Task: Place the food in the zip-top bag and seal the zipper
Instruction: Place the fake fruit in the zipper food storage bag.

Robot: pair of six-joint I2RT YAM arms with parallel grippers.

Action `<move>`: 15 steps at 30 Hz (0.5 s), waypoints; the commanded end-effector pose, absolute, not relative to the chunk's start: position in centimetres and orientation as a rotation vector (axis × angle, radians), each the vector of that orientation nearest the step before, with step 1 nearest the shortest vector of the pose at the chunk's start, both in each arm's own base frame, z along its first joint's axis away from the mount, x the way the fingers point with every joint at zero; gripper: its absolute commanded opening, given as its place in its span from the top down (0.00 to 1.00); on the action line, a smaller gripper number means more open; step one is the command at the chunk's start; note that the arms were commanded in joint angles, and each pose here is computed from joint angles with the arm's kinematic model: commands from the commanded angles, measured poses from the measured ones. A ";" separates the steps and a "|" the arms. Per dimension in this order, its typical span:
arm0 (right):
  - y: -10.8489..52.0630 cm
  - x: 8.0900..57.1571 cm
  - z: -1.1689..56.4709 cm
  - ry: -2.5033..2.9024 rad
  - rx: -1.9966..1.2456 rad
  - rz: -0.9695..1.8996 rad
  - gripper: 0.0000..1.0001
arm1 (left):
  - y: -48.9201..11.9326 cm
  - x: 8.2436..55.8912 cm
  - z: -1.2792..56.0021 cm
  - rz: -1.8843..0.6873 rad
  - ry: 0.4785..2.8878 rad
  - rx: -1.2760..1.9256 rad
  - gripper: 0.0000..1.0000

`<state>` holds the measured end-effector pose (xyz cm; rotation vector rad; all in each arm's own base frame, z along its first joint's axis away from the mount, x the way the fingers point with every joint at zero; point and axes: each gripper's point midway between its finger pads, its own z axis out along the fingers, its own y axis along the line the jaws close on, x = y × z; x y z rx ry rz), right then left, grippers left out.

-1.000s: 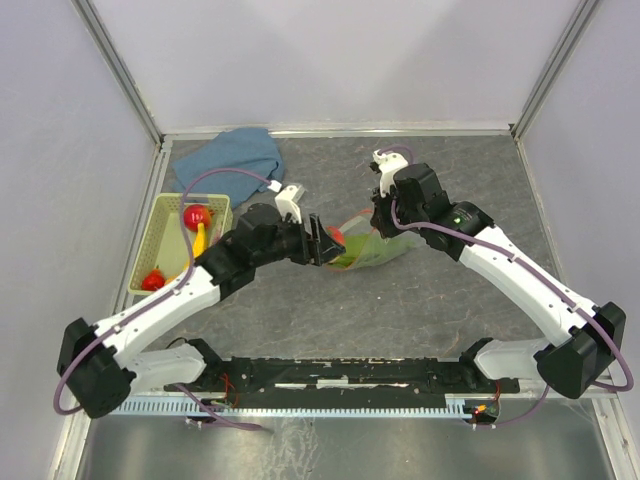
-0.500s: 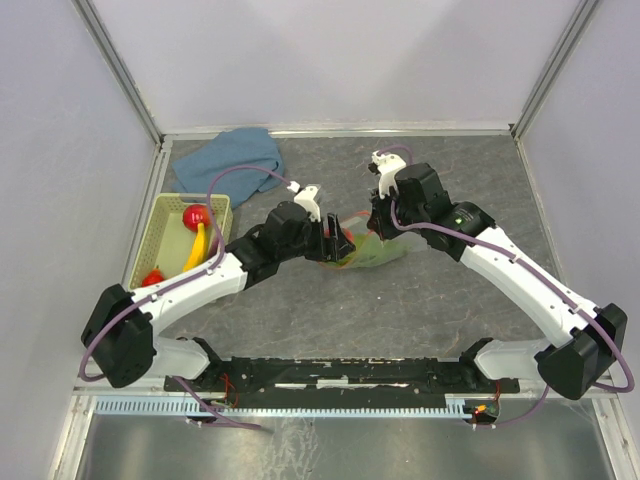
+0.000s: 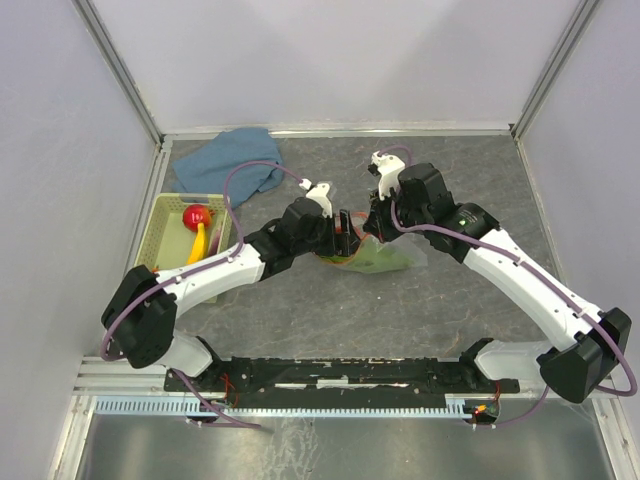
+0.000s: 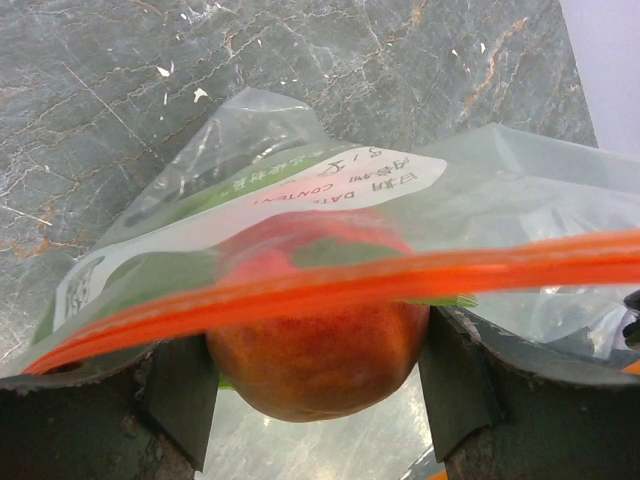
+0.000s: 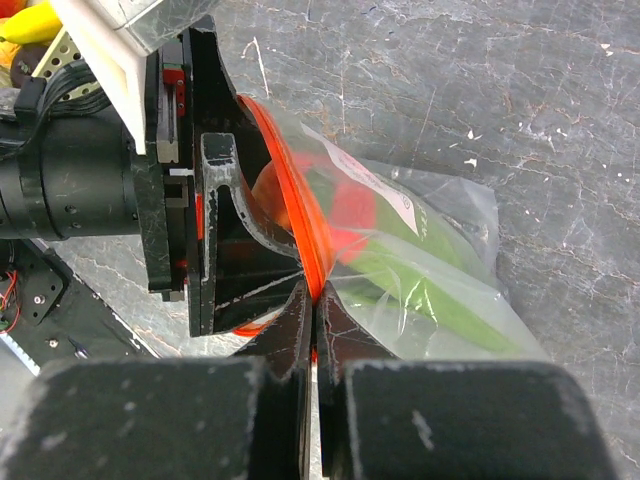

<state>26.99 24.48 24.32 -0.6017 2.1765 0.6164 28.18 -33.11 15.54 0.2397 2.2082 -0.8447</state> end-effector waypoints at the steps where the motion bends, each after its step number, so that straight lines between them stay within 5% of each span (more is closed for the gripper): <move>1: 24.9 27.3 27.6 2.060 -0.580 0.662 0.97 | -34.5 29.2 19.6 -0.925 2.100 0.184 0.18; 15: 24.7 27.7 27.4 2.061 -0.557 0.637 0.95 | -31.5 27.1 22.1 -0.884 2.099 0.185 0.07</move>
